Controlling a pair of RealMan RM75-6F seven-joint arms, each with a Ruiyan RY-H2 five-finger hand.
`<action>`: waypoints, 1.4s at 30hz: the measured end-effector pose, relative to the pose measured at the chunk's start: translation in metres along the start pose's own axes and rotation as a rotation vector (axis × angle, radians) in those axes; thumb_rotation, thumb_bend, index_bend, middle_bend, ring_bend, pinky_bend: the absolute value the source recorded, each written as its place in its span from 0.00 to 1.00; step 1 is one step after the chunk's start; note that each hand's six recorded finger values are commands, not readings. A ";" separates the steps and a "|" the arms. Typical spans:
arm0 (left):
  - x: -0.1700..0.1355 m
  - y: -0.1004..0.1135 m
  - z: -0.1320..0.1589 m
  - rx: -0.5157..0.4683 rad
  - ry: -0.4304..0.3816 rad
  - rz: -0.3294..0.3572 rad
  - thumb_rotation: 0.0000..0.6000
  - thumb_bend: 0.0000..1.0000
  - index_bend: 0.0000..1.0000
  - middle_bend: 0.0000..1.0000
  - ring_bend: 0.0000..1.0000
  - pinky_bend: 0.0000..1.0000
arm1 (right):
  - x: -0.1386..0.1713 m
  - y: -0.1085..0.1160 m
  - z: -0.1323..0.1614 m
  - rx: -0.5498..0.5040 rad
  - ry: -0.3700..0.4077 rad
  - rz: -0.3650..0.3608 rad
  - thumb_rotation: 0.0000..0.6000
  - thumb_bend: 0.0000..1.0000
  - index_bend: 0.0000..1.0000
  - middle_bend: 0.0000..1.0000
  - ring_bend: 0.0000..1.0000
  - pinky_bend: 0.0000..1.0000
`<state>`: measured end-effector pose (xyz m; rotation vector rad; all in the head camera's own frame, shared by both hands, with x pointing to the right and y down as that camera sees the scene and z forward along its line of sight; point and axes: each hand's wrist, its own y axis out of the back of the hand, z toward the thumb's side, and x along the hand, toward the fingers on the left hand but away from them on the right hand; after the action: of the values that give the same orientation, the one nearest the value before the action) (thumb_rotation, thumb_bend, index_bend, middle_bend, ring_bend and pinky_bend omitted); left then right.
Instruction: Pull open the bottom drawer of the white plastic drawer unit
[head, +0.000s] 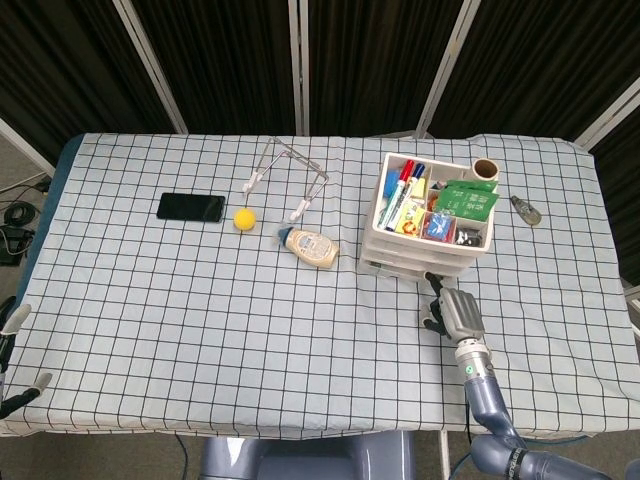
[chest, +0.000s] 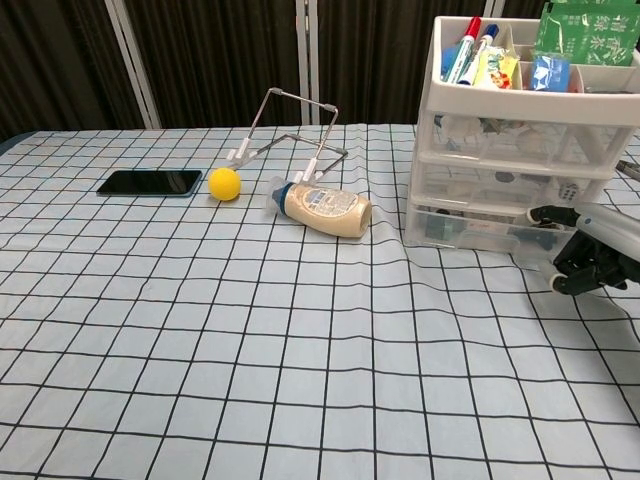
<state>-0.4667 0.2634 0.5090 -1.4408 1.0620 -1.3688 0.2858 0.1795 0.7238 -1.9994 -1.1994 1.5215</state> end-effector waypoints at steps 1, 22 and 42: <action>0.000 0.000 0.000 0.000 0.000 0.000 1.00 0.00 0.00 0.00 0.00 0.00 | 0.000 0.000 0.000 -0.001 0.001 0.000 1.00 0.50 0.32 0.93 0.95 0.86; 0.000 0.001 0.000 -0.003 0.000 0.001 1.00 0.00 0.00 0.00 0.00 0.00 | 0.011 -0.003 0.014 -0.007 0.035 0.016 1.00 0.52 0.47 0.93 0.95 0.86; -0.001 0.001 0.001 0.002 -0.004 -0.008 1.00 0.00 0.00 0.00 0.00 0.00 | 0.045 -0.011 0.011 0.027 0.041 0.080 1.00 0.52 0.48 0.93 0.95 0.86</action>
<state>-0.4662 0.2646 0.5081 -1.4468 1.0529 -1.3718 0.2739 0.2187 0.7001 -2.0732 -1.0891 1.5181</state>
